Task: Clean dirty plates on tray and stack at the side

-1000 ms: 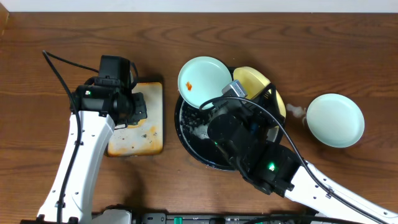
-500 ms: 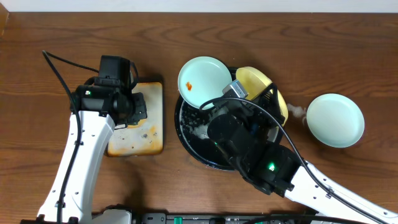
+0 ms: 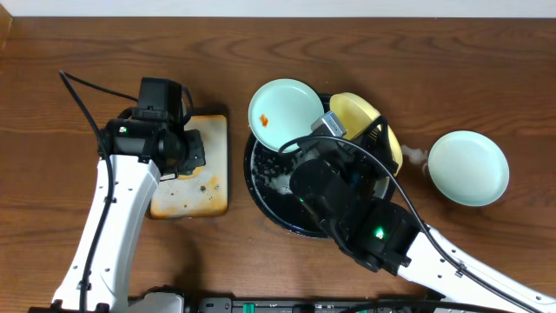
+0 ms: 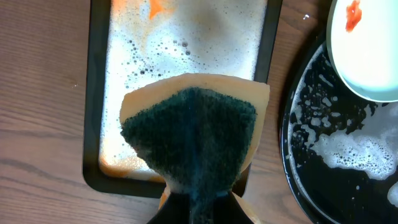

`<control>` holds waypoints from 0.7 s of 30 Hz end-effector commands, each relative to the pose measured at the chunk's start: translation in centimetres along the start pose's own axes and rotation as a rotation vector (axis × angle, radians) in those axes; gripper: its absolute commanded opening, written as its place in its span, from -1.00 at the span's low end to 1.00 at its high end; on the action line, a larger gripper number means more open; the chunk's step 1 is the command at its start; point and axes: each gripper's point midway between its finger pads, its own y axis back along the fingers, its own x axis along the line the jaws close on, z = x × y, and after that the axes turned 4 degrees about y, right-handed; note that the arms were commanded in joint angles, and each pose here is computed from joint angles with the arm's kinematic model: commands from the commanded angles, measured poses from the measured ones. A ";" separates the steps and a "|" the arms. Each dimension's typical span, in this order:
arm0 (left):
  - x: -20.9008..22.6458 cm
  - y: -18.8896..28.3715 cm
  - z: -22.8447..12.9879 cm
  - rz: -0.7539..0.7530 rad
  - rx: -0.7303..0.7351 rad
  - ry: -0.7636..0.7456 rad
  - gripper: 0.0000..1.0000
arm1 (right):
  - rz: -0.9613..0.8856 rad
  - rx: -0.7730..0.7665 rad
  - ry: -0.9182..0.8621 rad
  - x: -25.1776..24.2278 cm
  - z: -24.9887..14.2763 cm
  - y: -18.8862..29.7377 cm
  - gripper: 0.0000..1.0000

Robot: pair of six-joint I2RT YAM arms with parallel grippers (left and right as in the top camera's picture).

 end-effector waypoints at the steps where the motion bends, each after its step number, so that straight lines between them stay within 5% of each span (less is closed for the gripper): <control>1: 0.1 0.5 0.6 0.004 -0.018 -0.002 -0.84 | -0.027 0.007 -0.023 -1.2 -0.1 0.3 -0.98; 21: 0.1 0.5 0.6 0.005 -0.020 -0.003 -0.85 | -0.026 0.005 -0.086 -1.2 0.0 0.3 -0.98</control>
